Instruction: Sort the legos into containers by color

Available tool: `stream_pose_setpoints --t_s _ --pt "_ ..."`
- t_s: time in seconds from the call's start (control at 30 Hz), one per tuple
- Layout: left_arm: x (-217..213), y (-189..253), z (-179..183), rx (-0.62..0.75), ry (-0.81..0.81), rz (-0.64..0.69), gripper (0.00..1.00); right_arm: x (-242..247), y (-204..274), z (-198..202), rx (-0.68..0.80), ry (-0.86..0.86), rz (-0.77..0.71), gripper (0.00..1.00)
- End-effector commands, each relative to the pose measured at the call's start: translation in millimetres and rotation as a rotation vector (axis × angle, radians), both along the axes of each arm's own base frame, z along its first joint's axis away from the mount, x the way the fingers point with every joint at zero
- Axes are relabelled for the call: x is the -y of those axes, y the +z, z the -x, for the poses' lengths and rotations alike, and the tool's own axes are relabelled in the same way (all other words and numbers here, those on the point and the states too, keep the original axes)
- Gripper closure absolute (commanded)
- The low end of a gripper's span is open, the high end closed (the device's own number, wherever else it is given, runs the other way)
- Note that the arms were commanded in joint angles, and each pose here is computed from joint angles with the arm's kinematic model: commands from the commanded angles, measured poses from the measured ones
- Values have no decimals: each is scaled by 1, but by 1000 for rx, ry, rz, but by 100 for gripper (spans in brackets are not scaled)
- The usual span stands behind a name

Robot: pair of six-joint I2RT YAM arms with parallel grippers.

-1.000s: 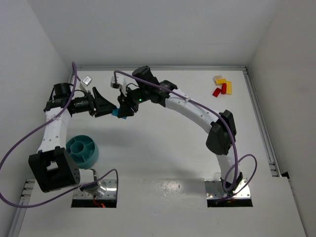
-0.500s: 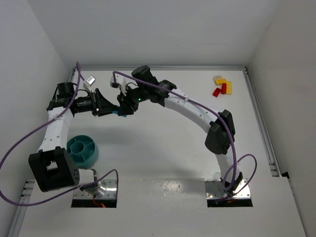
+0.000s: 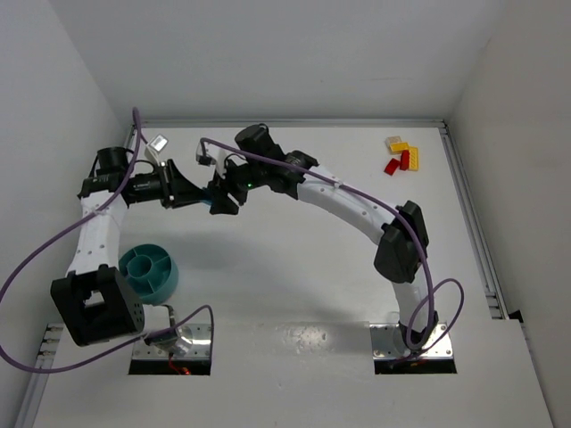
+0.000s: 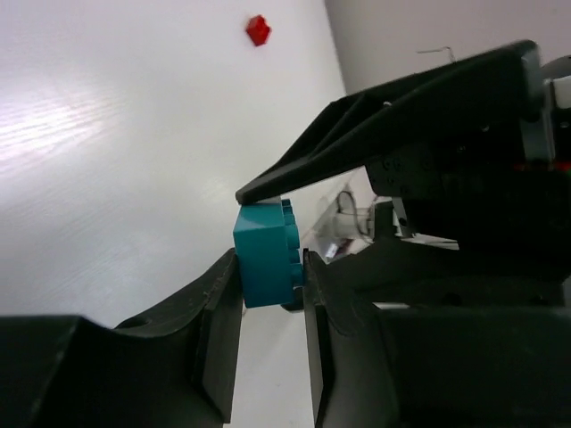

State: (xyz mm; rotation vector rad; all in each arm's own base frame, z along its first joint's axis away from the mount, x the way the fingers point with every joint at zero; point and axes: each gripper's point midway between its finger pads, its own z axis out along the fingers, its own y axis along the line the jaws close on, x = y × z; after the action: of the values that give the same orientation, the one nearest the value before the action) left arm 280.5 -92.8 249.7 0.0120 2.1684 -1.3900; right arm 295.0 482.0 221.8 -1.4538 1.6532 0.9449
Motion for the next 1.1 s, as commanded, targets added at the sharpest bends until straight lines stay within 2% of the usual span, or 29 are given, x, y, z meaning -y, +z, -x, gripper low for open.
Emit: stream_pose_setpoints --t_s 0.0,0.03,0.1,0.13,0.17,0.2,0.23,0.27,0.3,0.4,0.5,0.8,0.97,1.07 --pt "-20 36 -6 239 -16 -140 81 -1 47 15 -40 -11 -90 37" --pt "-24 38 -6 254 -11 -189 81 7 46 11 -64 -35 -82 31" --pt "-37 32 -3 269 -30 -314 81 20 29 18 -79 -43 -34 26" --pt "-42 42 -4 307 -31 -372 81 28 27 18 -70 -44 -23 23" --pt "-44 37 4 258 -45 -395 81 38 15 24 -94 -48 26 20" --pt "-56 36 1 310 -81 -491 81 47 10 22 -96 -53 51 20" --pt "-68 35 -1 298 -56 -552 81 57 -4 25 -136 -58 106 20" --pt "-80 34 -2 318 -47 -631 85 65 -8 23 -155 -71 127 20" --pt "-96 33 4 328 -29 -764 86 77 -21 14 -182 -97 161 20" --pt "-119 35 22 399 -65 -1023 91 107 -44 -4 -240 -163 218 20" --pt "-142 29 38 415 -120 -1211 94 135 -57 -18 -263 -209 265 20" --pt "-182 2 88 366 -283 -1535 97 186 -86 -40 -299 -270 407 20" --pt "-188 -32 112 281 -375 -1576 98 194 -97 -45 -290 -270 452 20" --pt "-184 -44 116 270 -395 -1550 99 196 -103 -45 -294 -266 473 20"
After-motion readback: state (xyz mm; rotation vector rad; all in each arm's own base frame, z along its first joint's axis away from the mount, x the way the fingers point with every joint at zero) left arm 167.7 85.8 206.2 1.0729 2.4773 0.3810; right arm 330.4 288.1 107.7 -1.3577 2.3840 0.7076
